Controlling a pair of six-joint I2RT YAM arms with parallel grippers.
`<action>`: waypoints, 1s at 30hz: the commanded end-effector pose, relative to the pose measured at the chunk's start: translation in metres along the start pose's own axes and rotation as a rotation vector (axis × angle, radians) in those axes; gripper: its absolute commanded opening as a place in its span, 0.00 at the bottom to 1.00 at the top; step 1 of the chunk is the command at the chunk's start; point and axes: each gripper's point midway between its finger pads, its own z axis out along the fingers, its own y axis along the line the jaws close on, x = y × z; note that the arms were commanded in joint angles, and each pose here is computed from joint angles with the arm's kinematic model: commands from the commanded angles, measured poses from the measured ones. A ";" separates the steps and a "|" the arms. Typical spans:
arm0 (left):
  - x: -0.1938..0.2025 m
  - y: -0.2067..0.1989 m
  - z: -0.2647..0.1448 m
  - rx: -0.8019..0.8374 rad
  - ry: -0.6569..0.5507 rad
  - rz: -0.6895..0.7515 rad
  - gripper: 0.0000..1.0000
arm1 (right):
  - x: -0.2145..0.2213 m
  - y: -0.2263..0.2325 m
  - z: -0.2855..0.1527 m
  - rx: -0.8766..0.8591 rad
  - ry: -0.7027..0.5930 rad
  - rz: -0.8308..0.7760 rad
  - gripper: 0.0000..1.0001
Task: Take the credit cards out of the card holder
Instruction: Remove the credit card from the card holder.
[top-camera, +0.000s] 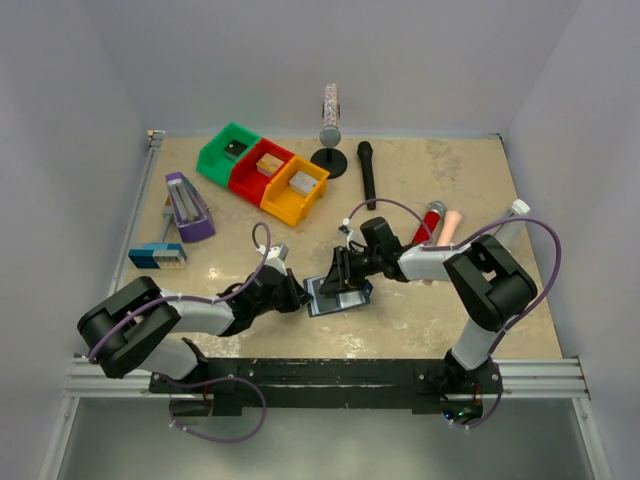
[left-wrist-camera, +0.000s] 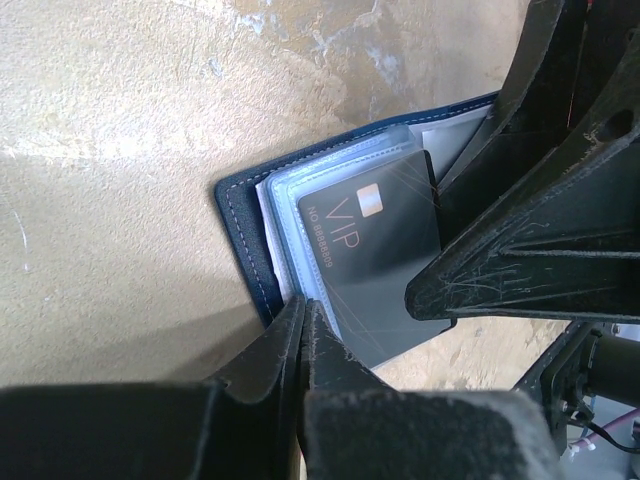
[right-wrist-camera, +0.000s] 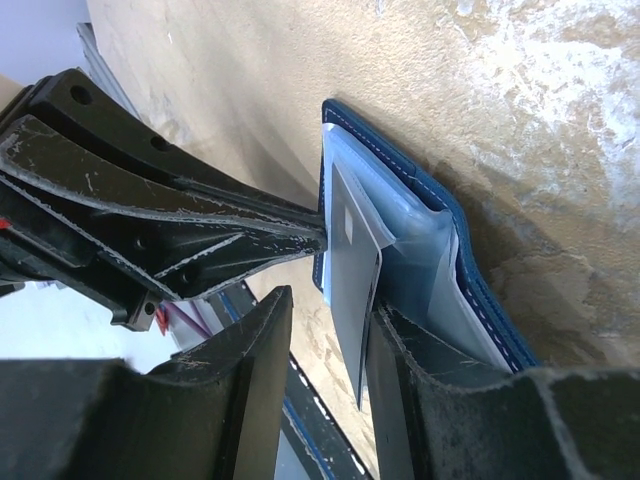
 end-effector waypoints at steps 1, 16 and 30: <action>0.004 0.013 -0.002 -0.047 -0.004 0.002 0.00 | -0.004 0.013 -0.006 -0.017 -0.017 -0.048 0.38; 0.009 0.026 -0.002 -0.091 0.003 -0.009 0.00 | -0.008 0.018 -0.015 -0.012 -0.043 -0.053 0.36; 0.011 0.030 -0.001 -0.103 0.008 -0.009 0.00 | -0.011 0.014 -0.024 -0.002 -0.061 -0.049 0.35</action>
